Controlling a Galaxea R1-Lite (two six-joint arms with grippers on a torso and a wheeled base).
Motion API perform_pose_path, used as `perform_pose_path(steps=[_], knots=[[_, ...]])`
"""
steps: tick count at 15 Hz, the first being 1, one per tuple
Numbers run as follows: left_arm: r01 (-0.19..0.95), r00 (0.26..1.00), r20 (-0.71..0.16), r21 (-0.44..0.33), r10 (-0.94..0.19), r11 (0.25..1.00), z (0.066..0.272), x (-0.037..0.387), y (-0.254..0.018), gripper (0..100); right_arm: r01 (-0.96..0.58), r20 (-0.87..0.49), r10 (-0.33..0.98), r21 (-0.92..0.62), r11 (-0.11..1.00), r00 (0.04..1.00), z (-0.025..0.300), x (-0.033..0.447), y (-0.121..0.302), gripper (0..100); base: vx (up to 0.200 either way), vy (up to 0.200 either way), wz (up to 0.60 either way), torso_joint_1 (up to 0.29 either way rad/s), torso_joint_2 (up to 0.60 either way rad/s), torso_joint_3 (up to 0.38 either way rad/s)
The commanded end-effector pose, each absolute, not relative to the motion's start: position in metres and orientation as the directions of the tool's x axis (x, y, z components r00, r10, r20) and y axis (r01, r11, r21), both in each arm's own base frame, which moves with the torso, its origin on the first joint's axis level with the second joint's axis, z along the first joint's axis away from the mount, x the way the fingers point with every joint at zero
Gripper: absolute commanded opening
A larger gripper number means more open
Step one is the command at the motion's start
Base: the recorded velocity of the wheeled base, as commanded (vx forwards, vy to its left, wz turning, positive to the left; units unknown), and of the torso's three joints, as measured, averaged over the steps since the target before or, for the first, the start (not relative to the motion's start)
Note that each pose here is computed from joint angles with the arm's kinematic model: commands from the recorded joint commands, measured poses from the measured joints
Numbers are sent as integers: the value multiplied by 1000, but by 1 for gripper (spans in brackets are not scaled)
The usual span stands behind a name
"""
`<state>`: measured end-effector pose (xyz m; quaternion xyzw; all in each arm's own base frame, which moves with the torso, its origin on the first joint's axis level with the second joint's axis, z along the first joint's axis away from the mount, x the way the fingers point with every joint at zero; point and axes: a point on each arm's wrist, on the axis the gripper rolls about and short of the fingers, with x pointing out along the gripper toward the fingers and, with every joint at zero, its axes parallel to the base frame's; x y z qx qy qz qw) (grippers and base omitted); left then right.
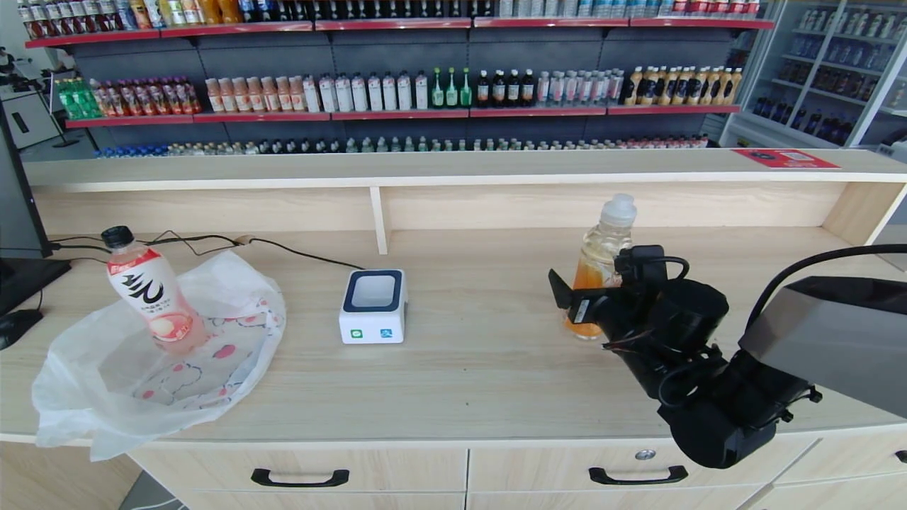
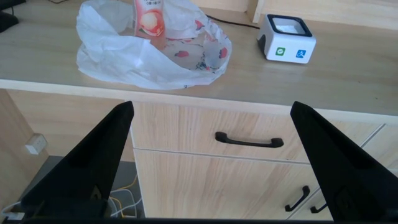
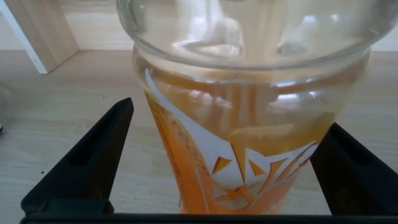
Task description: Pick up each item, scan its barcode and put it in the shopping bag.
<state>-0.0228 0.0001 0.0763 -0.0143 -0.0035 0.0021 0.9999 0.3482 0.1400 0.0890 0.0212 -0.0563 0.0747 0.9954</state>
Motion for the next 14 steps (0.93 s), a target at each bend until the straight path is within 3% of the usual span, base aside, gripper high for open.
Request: perform_pose_path(steps=[1,8,9,14], knots=[[-4,1000,8,-28,5,1000,76,-23,0,100,-149,117,144,36,988,983,87,351,140,100,0,0,0,0,0,0],[-4,1000,8,-29,5,1000,76,-23,0,100,-148,126,142,38,988,982,89,352,140,100,0,0,0,0,0,0],[-4,1000,8,-29,5,1000,76,-23,0,100,-146,126,141,38,988,982,89,352,140,0,0,0,0,0,0,0],[-4,1000,8,-29,5,1000,76,-23,0,100,-143,139,135,43,989,981,93,354,139,0,0,0,0,0,0,0]])
